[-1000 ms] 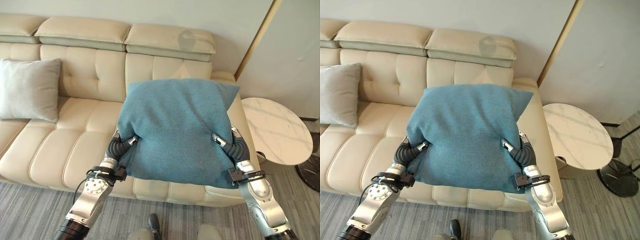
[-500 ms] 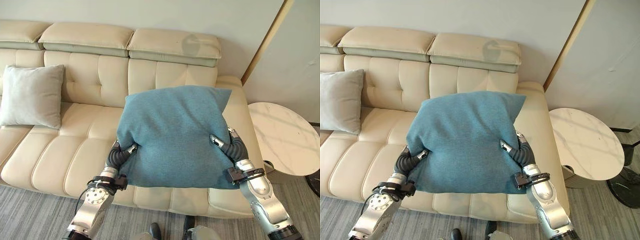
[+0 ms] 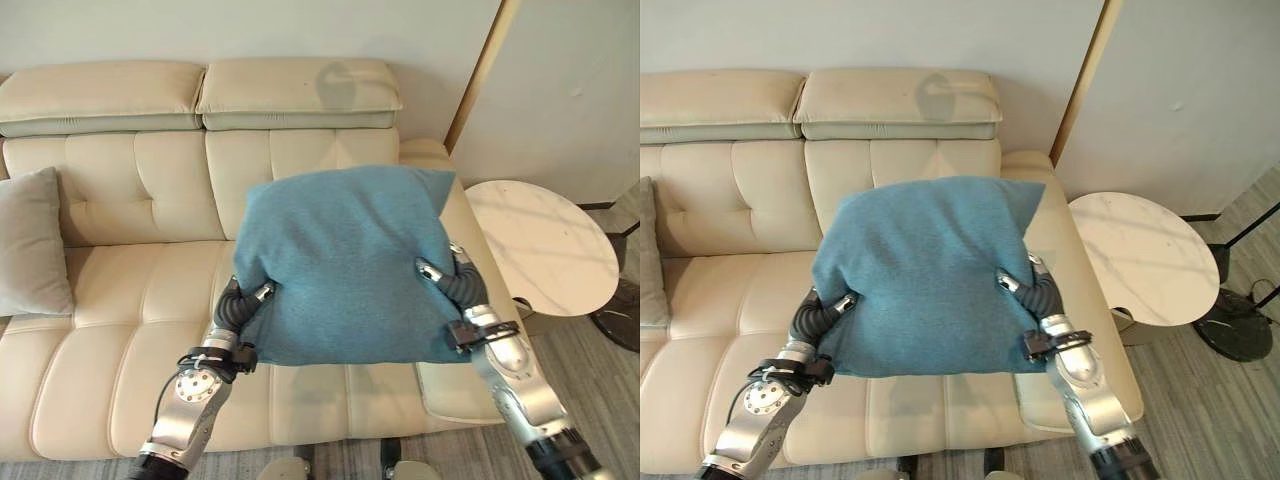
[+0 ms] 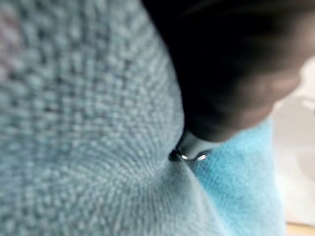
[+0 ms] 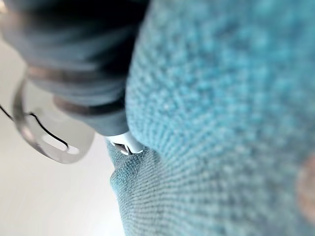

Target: Pick up all the scattered cushions and arrange them neatly on the sofa.

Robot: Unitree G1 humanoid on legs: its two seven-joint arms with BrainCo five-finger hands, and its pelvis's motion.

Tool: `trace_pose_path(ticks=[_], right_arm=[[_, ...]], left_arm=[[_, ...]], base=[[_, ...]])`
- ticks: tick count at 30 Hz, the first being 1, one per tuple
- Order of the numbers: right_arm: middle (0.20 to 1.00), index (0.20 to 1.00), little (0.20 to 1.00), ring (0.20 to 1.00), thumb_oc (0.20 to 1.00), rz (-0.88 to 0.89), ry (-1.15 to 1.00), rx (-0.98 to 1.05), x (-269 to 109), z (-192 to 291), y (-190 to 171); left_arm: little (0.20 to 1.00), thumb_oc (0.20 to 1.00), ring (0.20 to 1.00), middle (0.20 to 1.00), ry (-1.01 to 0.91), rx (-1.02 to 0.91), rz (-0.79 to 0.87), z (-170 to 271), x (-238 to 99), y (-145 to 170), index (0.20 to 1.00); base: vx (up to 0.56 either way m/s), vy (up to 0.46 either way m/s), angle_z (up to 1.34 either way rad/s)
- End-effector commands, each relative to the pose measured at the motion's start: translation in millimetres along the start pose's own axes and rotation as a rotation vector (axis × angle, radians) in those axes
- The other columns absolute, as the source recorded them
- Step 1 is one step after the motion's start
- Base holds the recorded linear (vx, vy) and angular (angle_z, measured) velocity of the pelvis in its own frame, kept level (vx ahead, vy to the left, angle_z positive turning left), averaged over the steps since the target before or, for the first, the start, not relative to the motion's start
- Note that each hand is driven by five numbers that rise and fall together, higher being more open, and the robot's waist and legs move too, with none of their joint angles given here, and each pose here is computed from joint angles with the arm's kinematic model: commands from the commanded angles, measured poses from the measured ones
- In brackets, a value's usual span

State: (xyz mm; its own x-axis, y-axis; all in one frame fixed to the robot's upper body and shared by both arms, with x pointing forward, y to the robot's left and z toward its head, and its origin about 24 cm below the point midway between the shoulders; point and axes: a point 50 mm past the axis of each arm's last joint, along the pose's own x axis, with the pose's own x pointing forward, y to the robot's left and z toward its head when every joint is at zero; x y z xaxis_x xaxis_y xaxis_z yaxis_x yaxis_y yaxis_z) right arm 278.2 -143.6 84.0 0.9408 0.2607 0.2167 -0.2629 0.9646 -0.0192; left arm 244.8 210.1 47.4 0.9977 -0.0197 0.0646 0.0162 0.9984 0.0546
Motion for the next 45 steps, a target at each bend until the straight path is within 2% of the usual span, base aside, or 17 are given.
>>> trace_pose_path(ticks=[1,3,4,5,7,16,17,18,22,29,30,33,35,37,39,42,45], right_arm=[[0.200,0.200,0.200,0.200,0.200,0.160,-0.343,-0.022,36,64,49],[0.200,0.200,0.200,0.200,0.200,0.128,-0.436,-0.043,59,87,60],[0.200,0.200,0.200,0.200,0.200,0.097,-0.572,-0.122,89,127,77],[0.200,0.200,0.200,0.200,0.200,0.096,-0.575,-0.122,90,128,77],[0.200,0.200,0.200,0.200,0.200,0.022,-0.710,-0.216,117,177,85],[0.200,0.200,0.200,0.200,0.200,-0.174,-0.868,-0.353,153,280,75],[0.834,0.834,0.834,0.834,0.834,-0.194,-0.817,-0.393,163,287,66],[1.000,1.000,1.000,1.000,1.000,-0.194,-0.820,-0.393,163,289,65],[1.000,1.000,1.000,1.000,1.000,-0.243,-0.688,-0.526,177,292,36],[1.000,1.000,1.000,1.000,1.000,-0.279,-0.478,-0.508,183,245,-6],[1.000,1.000,1.000,1.000,1.000,-0.294,-0.448,-0.446,178,227,-17],[1.000,1.000,1.000,1.000,1.000,-0.327,-0.467,-0.333,163,209,-37],[1.000,1.000,1.000,1.000,1.000,-0.313,-0.507,-0.313,153,208,-44],[1.000,1.000,1.000,1.000,1.000,-0.253,-0.528,-0.300,127,188,-55],[1.000,1.000,1.000,1.000,1.000,-0.186,-0.484,-0.295,101,155,-59],[1.000,1.000,1.000,1.000,1.000,-0.062,-0.163,-0.318,14,55,-76],[1.000,1.000,1.000,1.000,1.000,-0.076,-0.040,-0.288,-12,26,-82]], left_arm=[[0.200,0.200,0.200,0.200,-0.408,-0.028,-0.106,73,32,-36,0.200],[0.200,0.200,0.200,0.200,-0.481,-0.030,-0.028,90,49,-31,0.200],[0.200,0.200,0.200,0.200,-0.604,-0.023,0.067,127,80,-28,0.200],[0.200,0.200,0.200,0.200,-0.607,-0.023,0.067,128,80,-28,0.200],[0.200,0.200,0.200,0.200,-0.781,0.000,0.115,189,107,-32,0.200],[0.200,0.200,0.200,0.200,-1.059,0.029,0.143,328,127,-56,0.200],[1.000,1.000,1.000,1.000,-1.040,0.059,0.156,347,135,-59,1.000],[1.000,1.000,1.000,1.000,-1.043,0.058,0.154,348,134,-59,1.000],[1.000,1.000,1.000,1.000,-0.979,0.136,0.216,366,145,-44,1.000],[1.000,1.000,1.000,1.000,-0.759,0.156,0.252,310,167,-19,1.000],[1.000,1.000,1.000,1.000,-0.666,0.087,0.250,268,171,-12,1.000],[1.000,1.000,1.000,1.000,-0.575,-0.008,0.237,207,163,-8,1.000],[1.000,1.000,1.000,1.000,-0.607,0.016,0.239,208,156,1,1.000],[1.000,1.000,1.000,1.000,-0.687,0.084,0.178,201,130,9,1.000],[1.000,1.000,1.000,1.000,-0.642,0.077,0.149,171,110,20,1.000],[1.000,1.000,1.000,1.000,-0.244,0.163,0.116,54,45,57,1.000],[1.000,1.000,1.000,1.000,-0.112,0.154,0.129,21,21,64,1.000]], base=[[-0.27,0.120,-0.11],[-0.31,0.092,-0.11],[-0.19,0.031,-0.04],[-0.19,0.007,-0.07],[-0.09,-0.014,-0.12],[-0.07,-0.034,0.11],[-0.08,-0.051,0.16],[-0.07,-0.059,0.11],[-0.07,-0.054,0.08],[-0.05,-0.045,0.12],[-0.07,-0.041,0.17],[-0.11,-0.035,-0.01],[-0.08,-0.028,-0.21],[-0.03,-0.018,-0.30],[0.10,-0.004,-0.19],[0.21,0.019,-0.11],[0.08,0.028,-0.06]])
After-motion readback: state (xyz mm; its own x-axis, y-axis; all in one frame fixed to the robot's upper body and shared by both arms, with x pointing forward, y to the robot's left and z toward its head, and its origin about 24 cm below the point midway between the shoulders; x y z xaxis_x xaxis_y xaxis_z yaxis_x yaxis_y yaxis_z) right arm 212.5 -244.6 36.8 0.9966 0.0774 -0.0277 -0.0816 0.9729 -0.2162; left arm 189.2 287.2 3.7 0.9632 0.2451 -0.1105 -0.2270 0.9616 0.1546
